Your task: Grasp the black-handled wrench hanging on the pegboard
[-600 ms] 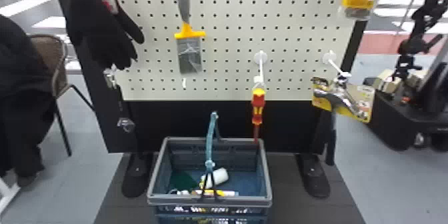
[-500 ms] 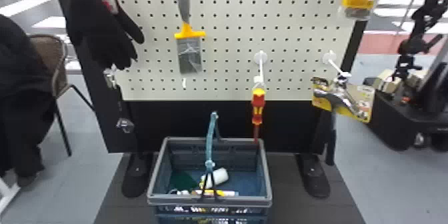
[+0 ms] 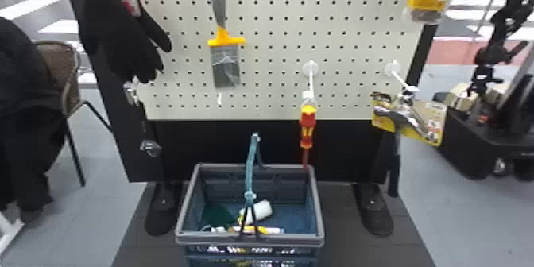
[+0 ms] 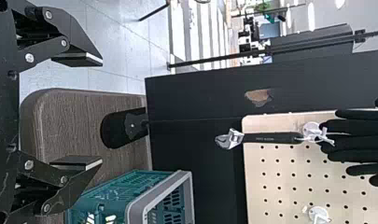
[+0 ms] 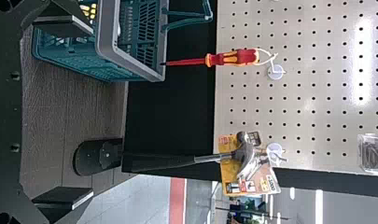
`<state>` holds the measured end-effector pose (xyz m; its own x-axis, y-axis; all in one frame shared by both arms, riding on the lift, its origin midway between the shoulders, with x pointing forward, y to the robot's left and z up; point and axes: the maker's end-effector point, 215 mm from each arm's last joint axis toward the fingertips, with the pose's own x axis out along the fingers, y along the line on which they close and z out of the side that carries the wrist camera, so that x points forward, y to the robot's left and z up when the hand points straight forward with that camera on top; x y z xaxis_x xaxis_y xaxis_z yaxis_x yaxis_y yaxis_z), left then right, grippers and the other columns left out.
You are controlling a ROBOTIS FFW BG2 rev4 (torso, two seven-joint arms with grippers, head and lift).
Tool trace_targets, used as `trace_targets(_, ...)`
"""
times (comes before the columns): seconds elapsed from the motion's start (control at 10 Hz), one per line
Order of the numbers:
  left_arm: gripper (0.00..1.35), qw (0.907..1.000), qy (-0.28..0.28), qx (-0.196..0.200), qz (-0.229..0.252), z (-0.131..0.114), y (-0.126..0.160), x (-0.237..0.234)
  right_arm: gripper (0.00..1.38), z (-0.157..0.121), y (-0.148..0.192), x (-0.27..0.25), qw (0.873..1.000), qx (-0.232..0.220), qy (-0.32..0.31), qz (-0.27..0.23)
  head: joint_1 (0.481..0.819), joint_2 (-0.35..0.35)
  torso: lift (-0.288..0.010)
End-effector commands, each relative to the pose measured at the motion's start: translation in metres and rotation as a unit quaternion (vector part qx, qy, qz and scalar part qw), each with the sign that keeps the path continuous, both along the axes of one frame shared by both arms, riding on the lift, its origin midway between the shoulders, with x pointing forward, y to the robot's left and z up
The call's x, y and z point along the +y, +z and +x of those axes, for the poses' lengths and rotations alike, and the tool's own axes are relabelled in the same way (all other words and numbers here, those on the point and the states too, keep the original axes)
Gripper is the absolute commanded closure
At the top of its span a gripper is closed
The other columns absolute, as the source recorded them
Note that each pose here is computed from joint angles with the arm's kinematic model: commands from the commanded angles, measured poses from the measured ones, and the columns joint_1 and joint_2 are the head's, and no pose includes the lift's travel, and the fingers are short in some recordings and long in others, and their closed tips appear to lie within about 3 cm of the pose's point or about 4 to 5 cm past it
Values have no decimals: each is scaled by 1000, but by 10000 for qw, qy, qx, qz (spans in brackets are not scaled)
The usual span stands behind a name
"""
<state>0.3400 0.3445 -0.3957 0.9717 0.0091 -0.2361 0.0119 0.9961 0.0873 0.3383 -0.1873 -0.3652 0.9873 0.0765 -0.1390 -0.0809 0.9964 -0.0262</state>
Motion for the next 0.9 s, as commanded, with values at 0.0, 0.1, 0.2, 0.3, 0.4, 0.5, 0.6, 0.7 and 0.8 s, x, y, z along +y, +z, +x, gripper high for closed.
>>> trace_targets(0.0,521,10000,16,-38,-5,2,3,0,98,0,0,0,10000,17,2,-2,549,0,-100)
trace_targets(0.1,521,10000,50,-52,-5,5,4,4,98,0,0,0,10000,18,-5,11,549,0,-100)
trace_targets(0.2,521,10000,-3,-90,-23,14,10,6,98,0,-1,0,10000,31,-1,11,549,0,-100)
trace_targets(0.3,513,9998,-176,-12,-87,23,8,4,98,1,-1,0,10000,29,-2,17,549,0,-100)
trace_targets(0.4,506,9996,-208,-41,-171,29,11,2,98,1,-1,0,10000,38,-2,29,549,0,-100)
trace_targets(0.5,504,9993,-226,-77,-290,38,15,2,98,0,-3,0,10000,50,-2,27,549,0,-100)
trace_targets(0.6,506,9986,-374,-80,-362,53,22,0,98,1,-2,1,10000,48,13,28,549,0,-100)
trace_targets(0.7,506,9980,-506,-128,-343,66,31,0,98,3,-4,3,10000,51,74,30,549,0,-100)
trace_targets(0.8,506,9976,-525,-265,-360,77,45,4,98,3,-5,4,9999,53,91,36,549,0,-100)
